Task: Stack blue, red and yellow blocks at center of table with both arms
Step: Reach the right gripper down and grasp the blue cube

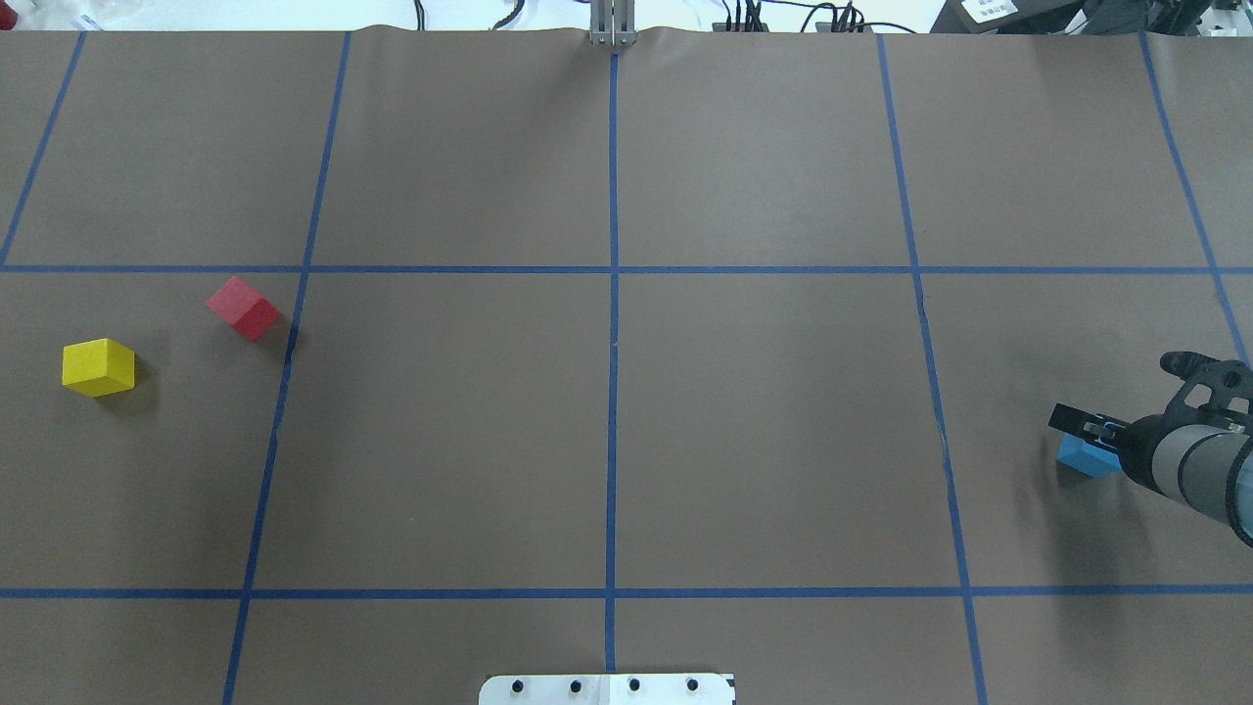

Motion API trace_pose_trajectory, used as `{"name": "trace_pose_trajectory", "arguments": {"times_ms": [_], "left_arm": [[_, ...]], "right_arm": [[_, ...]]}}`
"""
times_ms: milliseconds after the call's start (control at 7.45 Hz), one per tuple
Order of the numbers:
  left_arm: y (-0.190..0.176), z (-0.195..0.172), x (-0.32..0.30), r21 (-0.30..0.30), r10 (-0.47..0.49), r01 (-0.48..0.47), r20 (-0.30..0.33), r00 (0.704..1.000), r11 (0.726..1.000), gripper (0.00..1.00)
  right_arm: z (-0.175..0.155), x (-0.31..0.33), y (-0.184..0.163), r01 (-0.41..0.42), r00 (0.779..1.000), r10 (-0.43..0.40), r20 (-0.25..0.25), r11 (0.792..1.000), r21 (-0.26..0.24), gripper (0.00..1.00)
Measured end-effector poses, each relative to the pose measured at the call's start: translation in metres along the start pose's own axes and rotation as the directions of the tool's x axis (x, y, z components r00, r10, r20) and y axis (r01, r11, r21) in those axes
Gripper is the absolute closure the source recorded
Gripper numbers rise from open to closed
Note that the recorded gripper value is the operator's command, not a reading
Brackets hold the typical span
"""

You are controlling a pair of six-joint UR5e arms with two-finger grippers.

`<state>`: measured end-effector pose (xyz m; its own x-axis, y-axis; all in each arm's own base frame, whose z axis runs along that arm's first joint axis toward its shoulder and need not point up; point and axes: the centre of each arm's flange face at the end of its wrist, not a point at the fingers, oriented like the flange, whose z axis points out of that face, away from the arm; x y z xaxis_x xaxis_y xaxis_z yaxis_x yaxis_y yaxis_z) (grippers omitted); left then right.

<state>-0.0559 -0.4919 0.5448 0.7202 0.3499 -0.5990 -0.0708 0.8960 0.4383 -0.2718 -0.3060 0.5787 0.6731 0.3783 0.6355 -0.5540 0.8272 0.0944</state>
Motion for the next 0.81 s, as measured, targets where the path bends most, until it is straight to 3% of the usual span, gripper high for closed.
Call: {"name": "trace_pose_trajectory", "arguments": {"times_ms": [134,537,806], "left_arm": [[0.0,0.0,0.0,0.0,0.0,0.0,0.0,1.0,1.0,0.0],[0.0,0.0,0.0,0.001,-0.001,0.001,0.0,1.0,1.0,0.0],[0.001,0.0,-0.001,-0.001,-0.001,0.001,0.0,1.0,1.0,0.0]], "right_arm": [[0.001,0.001,0.003,0.001,1.0,-0.001,-0.005,1.0,-0.003,0.99],[0.001,-0.001,0.005,-0.003,1.0,0.003,-0.002,1.0,0.006,1.0],[-0.003,-0.026,0.007,0.081,0.996,-0.081,0.042,0.997,-0.003,1.0]]}}
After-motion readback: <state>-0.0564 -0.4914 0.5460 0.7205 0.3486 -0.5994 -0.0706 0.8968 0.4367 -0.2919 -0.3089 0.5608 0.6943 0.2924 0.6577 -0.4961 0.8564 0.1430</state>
